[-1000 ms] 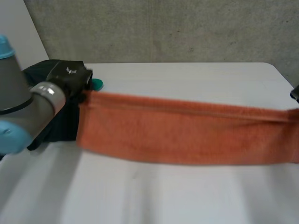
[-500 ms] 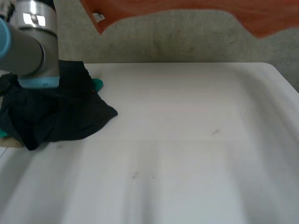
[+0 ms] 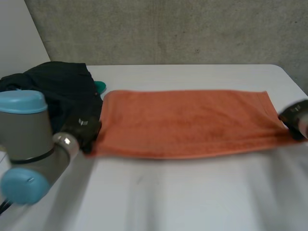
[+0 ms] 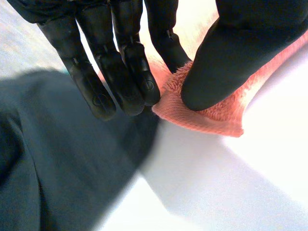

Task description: Fold the laundry.

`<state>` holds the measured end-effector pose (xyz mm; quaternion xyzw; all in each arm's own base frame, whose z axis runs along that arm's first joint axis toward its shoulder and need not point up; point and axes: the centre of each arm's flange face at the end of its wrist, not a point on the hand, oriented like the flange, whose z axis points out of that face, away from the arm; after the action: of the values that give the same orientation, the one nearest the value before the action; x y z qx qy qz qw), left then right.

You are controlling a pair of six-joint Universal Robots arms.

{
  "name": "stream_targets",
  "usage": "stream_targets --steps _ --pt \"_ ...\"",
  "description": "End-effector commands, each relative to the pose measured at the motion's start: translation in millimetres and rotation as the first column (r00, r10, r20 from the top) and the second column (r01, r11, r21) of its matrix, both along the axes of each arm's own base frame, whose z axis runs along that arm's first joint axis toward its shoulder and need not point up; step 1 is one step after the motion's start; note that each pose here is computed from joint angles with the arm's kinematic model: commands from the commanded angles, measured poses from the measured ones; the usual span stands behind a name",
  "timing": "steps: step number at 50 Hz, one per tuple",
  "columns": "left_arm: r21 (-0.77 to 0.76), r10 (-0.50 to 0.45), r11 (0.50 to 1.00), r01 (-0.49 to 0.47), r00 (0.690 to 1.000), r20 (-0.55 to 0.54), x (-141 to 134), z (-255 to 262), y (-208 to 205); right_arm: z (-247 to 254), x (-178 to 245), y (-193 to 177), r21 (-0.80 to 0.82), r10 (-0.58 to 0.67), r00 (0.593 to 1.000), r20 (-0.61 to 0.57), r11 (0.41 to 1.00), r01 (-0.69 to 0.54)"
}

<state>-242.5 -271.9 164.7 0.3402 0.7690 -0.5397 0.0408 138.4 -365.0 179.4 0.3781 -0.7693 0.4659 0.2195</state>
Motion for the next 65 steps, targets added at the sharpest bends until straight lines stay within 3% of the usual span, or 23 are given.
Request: stream_targets --steps 1,5,14,26,37,42,48,55,60,65 --pt "0.195 -0.104 0.979 0.067 0.976 0.191 27.7 28.1 82.6 11.7 -38.9 71.9 0.212 0.040 0.958 -0.284 0.977 0.022" --pt "0.147 -0.130 0.984 0.100 0.967 0.217 25.7 33.0 82.4 10.6 -43.0 73.1 0.193 0.065 0.940 -0.336 0.981 0.002" --pt "-0.079 -0.094 0.991 0.107 0.984 0.149 -8.4 18.7 14.4 -0.7 -38.1 24.9 0.025 -0.032 0.970 -0.241 0.999 0.039" --pt "-0.294 -0.052 0.953 0.067 0.997 0.057 -55.8 -0.3 -70.4 -22.0 14.6 -41.7 -0.153 0.029 0.984 -0.178 0.987 -0.056" --pt "-0.446 -0.024 0.895 0.015 1.000 -0.014 -73.9 3.3 -103.1 -20.3 34.2 -88.4 -0.436 0.004 0.989 -0.146 0.897 -0.068" --pt "-0.462 -0.027 0.887 0.011 0.999 -0.028 -75.9 8.9 -99.7 -4.4 28.0 -93.0 -0.490 -0.017 1.000 -0.020 0.872 0.005" --pt "-0.471 -0.040 0.882 0.022 0.999 -0.027 -72.3 28.8 -82.3 20.0 10.6 -79.1 -0.430 -0.007 0.998 0.063 0.902 0.033" --pt "-0.420 -0.066 0.906 0.059 0.998 -0.002 -62.9 28.2 -50.5 13.0 -16.8 -51.8 -0.214 0.008 0.995 0.101 0.977 0.014" --pt "-0.402 -0.150 0.905 0.139 0.989 0.004 -72.7 21.4 -38.3 5.1 -37.1 -37.6 -0.134 -0.025 0.988 0.153 0.990 0.046" --pt "-0.401 -0.215 0.894 0.199 0.977 0.006 -78.7 15.7 -42.0 3.9 -39.4 -37.9 -0.133 0.028 0.979 0.201 0.991 -0.001"
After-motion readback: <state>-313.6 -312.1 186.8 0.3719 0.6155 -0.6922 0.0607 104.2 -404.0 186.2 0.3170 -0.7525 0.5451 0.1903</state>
